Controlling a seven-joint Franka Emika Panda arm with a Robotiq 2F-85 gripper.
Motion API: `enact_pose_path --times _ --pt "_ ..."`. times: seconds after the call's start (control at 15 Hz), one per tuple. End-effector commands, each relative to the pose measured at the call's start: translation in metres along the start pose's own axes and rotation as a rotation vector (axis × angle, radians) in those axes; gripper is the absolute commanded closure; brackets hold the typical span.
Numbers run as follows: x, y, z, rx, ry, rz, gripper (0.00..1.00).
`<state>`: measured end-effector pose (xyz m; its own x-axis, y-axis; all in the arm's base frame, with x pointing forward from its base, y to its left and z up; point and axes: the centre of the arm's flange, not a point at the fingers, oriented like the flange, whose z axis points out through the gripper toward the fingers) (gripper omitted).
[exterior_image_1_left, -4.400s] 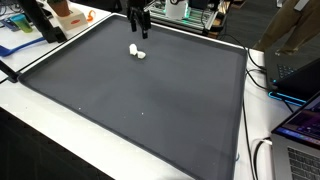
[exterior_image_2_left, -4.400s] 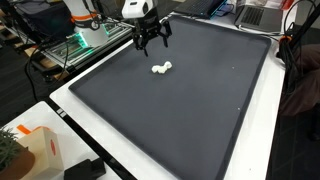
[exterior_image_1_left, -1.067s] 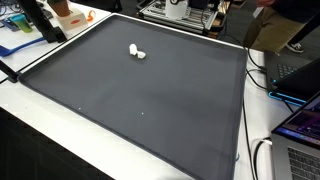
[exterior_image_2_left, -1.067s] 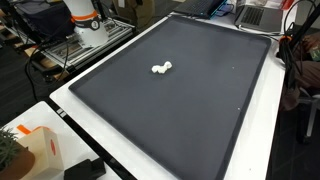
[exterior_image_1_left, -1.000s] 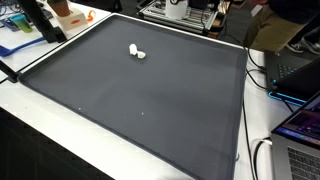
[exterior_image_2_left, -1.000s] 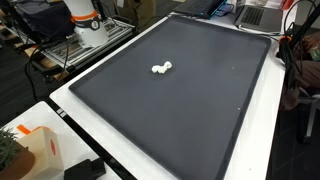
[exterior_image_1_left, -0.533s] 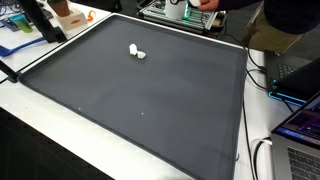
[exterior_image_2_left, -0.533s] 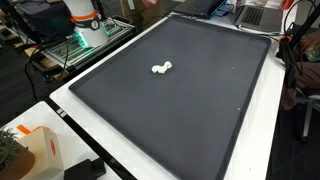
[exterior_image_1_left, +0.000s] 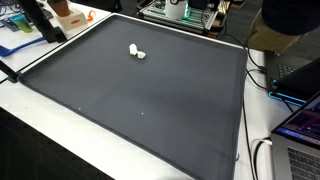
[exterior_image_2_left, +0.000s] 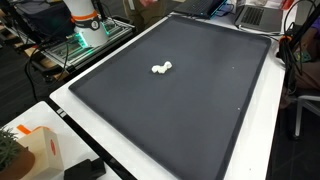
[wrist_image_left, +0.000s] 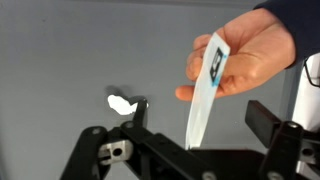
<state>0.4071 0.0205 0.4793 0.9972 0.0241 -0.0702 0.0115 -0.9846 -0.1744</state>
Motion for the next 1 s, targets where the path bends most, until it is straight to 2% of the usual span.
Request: enact_pose_path --times 0.0,0.6,0.73,0.93 --pt "-0.0027 -0.0084 -0.0046 0.023 -0.034 0.033 0.26" --pt "-0.0018 -0.0113 -0.0081 0.013 -0.033 0.043 0.96" --pt "-0.0018 -0.0113 -0.0083 0.012 -0.034 0.044 1.0" --pt "-0.0023 -0.0113 -0.0087 0.014 -0.031 0.05 0.98"
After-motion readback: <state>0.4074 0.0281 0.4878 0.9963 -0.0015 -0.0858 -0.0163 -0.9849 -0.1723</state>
